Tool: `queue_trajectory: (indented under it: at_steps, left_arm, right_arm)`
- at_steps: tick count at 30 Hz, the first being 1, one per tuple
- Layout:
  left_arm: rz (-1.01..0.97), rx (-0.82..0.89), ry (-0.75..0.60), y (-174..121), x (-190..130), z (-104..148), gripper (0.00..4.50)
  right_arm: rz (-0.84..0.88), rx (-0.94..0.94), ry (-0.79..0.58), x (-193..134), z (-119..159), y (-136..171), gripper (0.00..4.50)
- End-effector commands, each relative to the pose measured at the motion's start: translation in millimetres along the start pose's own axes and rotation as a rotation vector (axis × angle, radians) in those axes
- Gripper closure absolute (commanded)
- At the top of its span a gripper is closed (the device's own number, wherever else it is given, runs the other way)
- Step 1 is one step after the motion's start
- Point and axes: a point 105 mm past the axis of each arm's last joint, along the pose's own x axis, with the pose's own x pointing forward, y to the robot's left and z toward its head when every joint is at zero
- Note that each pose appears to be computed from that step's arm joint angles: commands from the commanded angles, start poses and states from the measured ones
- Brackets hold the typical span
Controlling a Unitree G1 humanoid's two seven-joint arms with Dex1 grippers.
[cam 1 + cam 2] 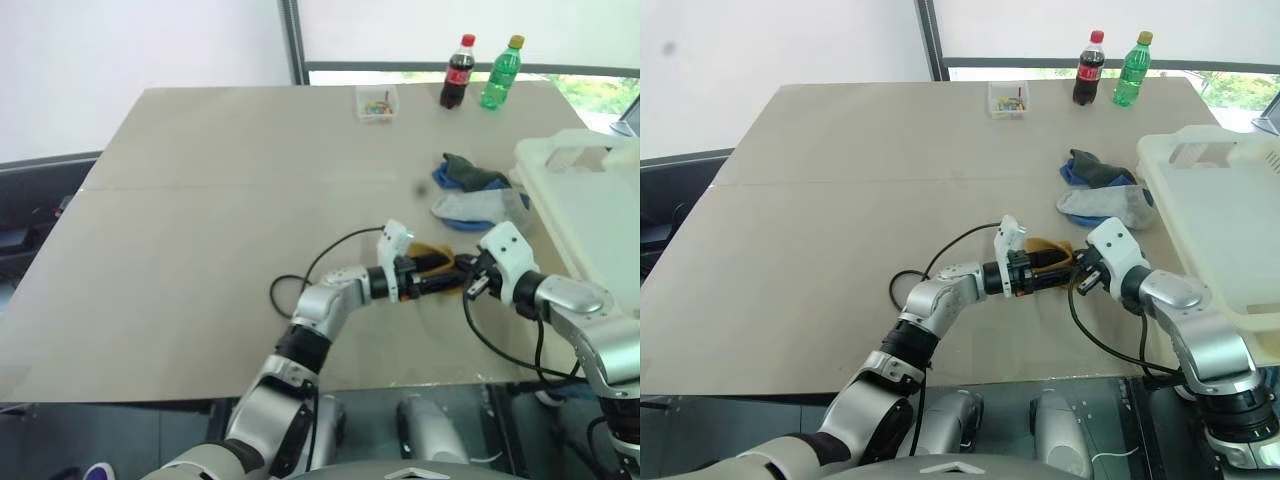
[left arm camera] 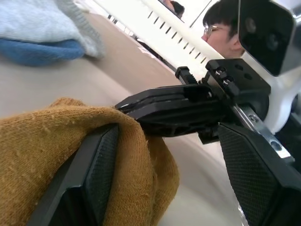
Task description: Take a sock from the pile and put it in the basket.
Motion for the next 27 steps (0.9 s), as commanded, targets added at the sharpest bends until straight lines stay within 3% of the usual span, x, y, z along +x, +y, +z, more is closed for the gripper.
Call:
queue_trajectory:
  at_steps: [1, 2, 4, 6, 10, 12, 13, 17, 21, 27]
  left_arm:
    - [0.044, 0.014, 0.080, 7.8, 6.9, -15.1, 0.98]
    - [0.058, 0.010, 0.114, 10.5, 7.0, -22.5, 0.98]
    - [0.059, 0.012, 0.171, 12.0, 6.2, -35.1, 0.98]
    - [0.050, 0.021, 0.195, 12.1, 5.4, -39.9, 0.98]
    - [0.012, 0.067, 0.137, 7.8, 2.9, -27.0, 0.98]
    - [-0.015, 0.087, 0.091, 3.0, -1.3, -16.0, 0.98]
    - [-0.031, 0.104, 0.064, -0.2, -4.1, -10.2, 0.98]
    - [-0.076, 0.088, -0.046, -9.1, -20.8, 13.4, 0.98]
    - [-0.071, 0.118, -0.060, -10.8, -36.6, 24.0, 0.98]
    - [-0.021, 0.198, -0.057, -10.4, -61.1, 31.6, 0.98]
  right_arm:
    - [-0.039, -0.009, -0.048, -16.3, 15.0, -6.4, 4.44]
    - [-0.037, 0.010, -0.067, -19.1, 19.0, -5.9, 4.08]
    - [-0.027, 0.042, -0.099, -23.9, 26.3, -3.8, 3.80]
    - [-0.024, 0.053, -0.116, -26.2, 31.5, -2.5, 3.00]
    - [-0.058, 0.124, -0.167, -21.2, 43.5, -6.3, 1.33]
    - [-0.062, 0.162, -0.175, -13.1, 46.7, -6.0, 0.29]
    - [-0.056, 0.176, -0.175, -9.1, 47.6, -4.8, 0.04]
    - [-0.039, 0.231, -0.163, 3.7, 46.8, -2.4, 0.04]
    - [-0.005, 0.265, -0.111, 13.3, 36.7, 3.7, 0.04]
    - [-0.039, 0.294, 0.069, 29.0, -2.1, 2.0, 0.04]
